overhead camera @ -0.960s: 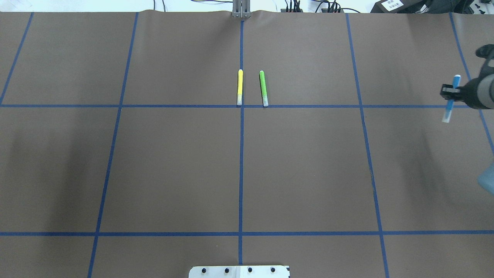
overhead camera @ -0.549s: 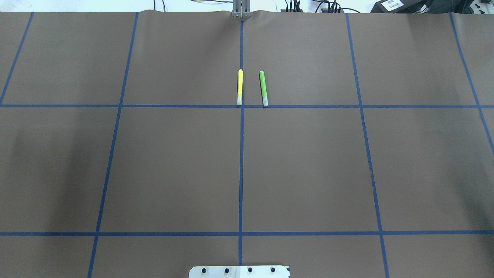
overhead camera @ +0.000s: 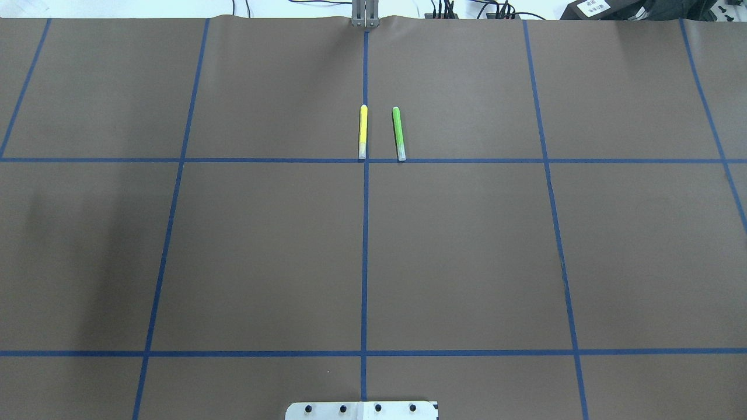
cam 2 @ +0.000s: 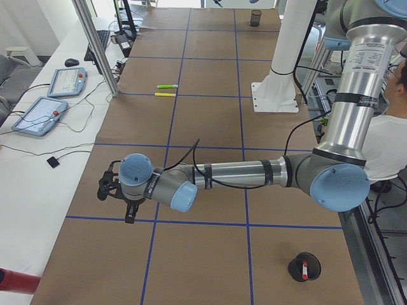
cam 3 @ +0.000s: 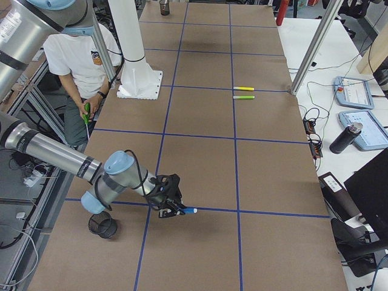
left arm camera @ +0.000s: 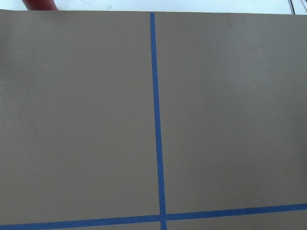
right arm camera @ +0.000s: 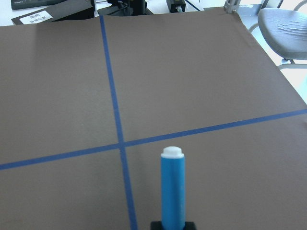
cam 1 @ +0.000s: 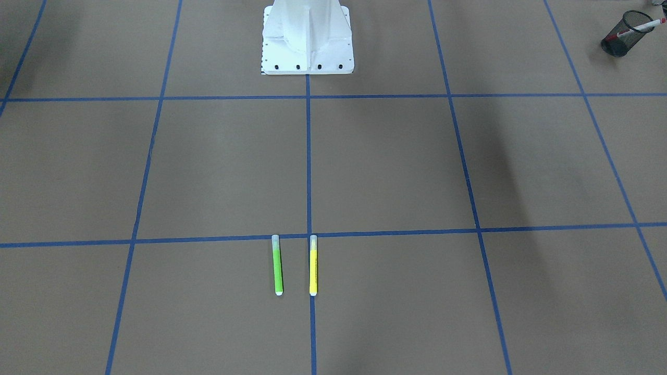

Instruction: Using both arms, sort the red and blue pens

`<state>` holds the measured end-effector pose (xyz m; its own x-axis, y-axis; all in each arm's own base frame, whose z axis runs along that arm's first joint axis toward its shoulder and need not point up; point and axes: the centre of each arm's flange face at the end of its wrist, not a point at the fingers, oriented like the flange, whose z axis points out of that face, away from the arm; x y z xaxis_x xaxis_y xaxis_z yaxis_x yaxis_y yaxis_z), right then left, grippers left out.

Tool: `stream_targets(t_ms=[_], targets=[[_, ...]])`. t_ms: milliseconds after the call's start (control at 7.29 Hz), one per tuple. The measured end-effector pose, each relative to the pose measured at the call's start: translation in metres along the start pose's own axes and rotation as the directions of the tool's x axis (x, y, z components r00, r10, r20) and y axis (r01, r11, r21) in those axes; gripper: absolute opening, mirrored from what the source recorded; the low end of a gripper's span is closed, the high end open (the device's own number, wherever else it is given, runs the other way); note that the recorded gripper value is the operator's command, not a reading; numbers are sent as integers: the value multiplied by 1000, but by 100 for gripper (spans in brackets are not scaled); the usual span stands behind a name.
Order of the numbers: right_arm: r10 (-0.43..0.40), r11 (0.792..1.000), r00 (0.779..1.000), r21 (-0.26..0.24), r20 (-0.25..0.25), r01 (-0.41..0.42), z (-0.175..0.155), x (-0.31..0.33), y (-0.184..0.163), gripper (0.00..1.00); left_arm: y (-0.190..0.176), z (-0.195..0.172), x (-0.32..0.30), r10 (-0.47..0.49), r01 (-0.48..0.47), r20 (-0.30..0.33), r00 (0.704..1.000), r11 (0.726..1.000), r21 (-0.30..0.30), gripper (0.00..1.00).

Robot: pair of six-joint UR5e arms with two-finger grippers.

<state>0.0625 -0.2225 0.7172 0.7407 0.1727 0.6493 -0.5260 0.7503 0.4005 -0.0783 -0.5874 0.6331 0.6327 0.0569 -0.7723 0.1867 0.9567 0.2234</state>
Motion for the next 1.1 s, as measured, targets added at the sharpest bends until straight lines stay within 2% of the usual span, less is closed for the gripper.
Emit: stream_targets(t_ms=[412, 686, 1097], targets=[[-77, 994, 994, 88, 76, 70, -65, 63, 87, 0, 0, 1, 1, 0, 0, -1, 1000, 1000, -1, 100], [-73, 987, 992, 148, 101, 58, -103, 69, 131, 0, -1, 1, 2, -2, 2, -1, 1000, 1000, 1, 100], [-40, 963, 990, 270, 137, 1, -135, 54, 182, 0, -1, 0, 2, -2, 2, -2, 1000, 1000, 1, 100]])
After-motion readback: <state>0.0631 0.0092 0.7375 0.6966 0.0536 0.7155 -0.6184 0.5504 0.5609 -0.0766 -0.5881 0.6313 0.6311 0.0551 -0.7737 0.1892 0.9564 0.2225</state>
